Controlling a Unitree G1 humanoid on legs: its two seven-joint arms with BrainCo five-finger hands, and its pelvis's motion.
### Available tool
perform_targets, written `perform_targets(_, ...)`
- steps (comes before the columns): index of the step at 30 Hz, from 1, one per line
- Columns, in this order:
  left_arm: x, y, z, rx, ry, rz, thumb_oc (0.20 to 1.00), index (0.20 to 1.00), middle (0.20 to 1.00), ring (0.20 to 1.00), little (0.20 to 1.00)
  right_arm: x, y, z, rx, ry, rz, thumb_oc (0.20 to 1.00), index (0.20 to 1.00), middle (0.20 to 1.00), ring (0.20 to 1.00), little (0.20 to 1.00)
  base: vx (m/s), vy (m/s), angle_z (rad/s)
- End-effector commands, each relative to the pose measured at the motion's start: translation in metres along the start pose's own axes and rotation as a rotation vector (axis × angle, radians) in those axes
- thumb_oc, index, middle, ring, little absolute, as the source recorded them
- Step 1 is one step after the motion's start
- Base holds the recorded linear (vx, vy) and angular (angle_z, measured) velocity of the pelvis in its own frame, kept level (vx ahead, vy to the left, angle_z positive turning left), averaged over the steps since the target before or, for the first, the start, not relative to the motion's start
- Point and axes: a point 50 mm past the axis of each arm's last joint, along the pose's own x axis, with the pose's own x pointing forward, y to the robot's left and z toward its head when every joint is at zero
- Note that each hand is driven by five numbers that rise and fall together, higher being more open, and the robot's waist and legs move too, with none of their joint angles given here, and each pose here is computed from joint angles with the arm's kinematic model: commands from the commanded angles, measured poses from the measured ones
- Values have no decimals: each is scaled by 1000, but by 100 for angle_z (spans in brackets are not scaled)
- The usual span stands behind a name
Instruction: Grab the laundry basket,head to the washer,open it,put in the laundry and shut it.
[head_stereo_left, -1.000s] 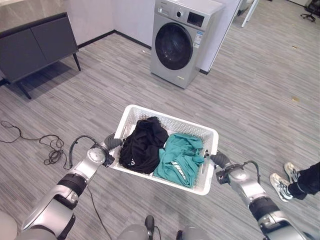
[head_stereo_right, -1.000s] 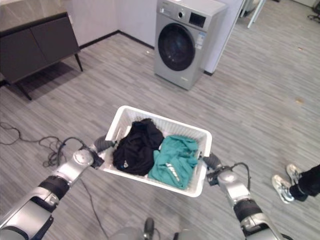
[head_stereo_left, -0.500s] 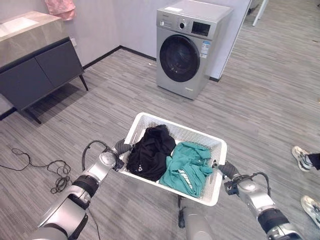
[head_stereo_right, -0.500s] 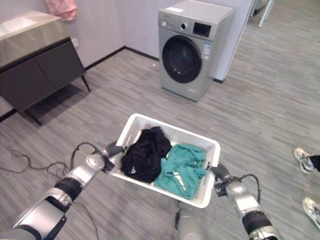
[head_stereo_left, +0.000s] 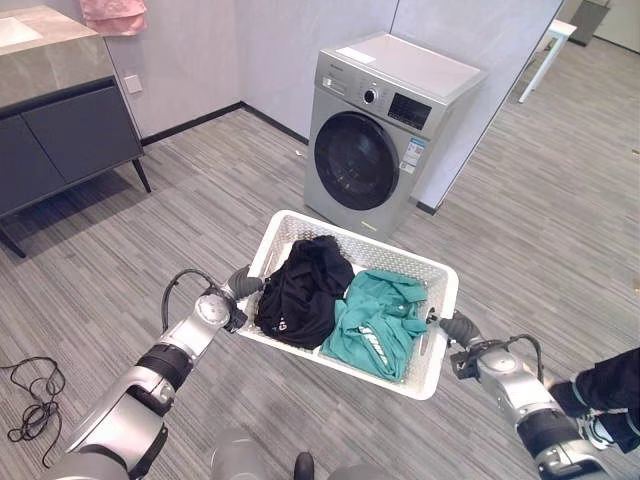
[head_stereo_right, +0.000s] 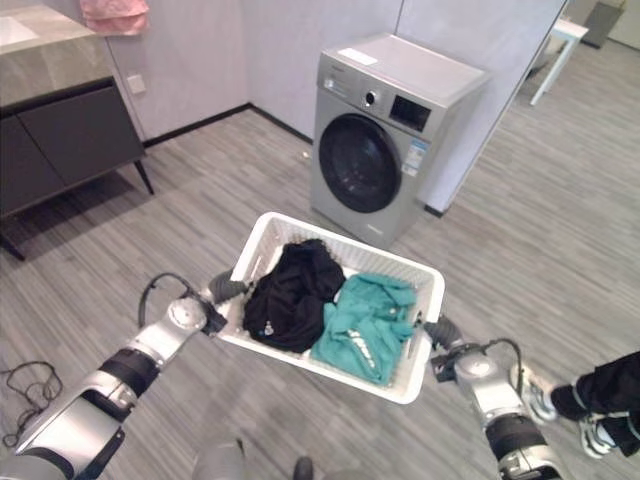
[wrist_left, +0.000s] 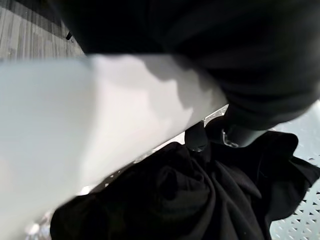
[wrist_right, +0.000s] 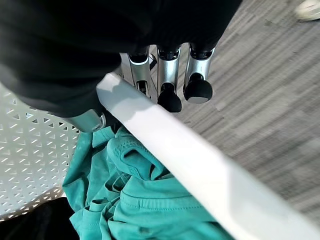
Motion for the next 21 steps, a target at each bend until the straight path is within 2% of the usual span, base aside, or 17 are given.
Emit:
perform_targets(1, 10, 25, 50, -32, -164, 91, 200, 200, 200, 200, 200, -8, -23, 25, 29, -169, -31, 200, 200, 200, 200, 200, 348, 83, -42)
perform_targets(8, 10, 21, 43, -54, -153, 68, 200, 200, 200, 200, 200, 6, 2, 40, 33, -207, 32, 200, 200, 200, 200, 200, 407, 98, -41)
perform_targets(13, 5, 21, 26, -43, -123, 61, 200, 200, 200, 200, 200, 8, 15, 31, 76, -179, 65, 200, 200, 200, 200, 200, 559, 273, -51)
perform_targets(21, 4, 19, 27, -13, -128, 53, 200, 200, 200, 200, 200, 12, 13, 29, 128, -170, 30, 200, 200, 200, 200, 200, 217, 227, -19)
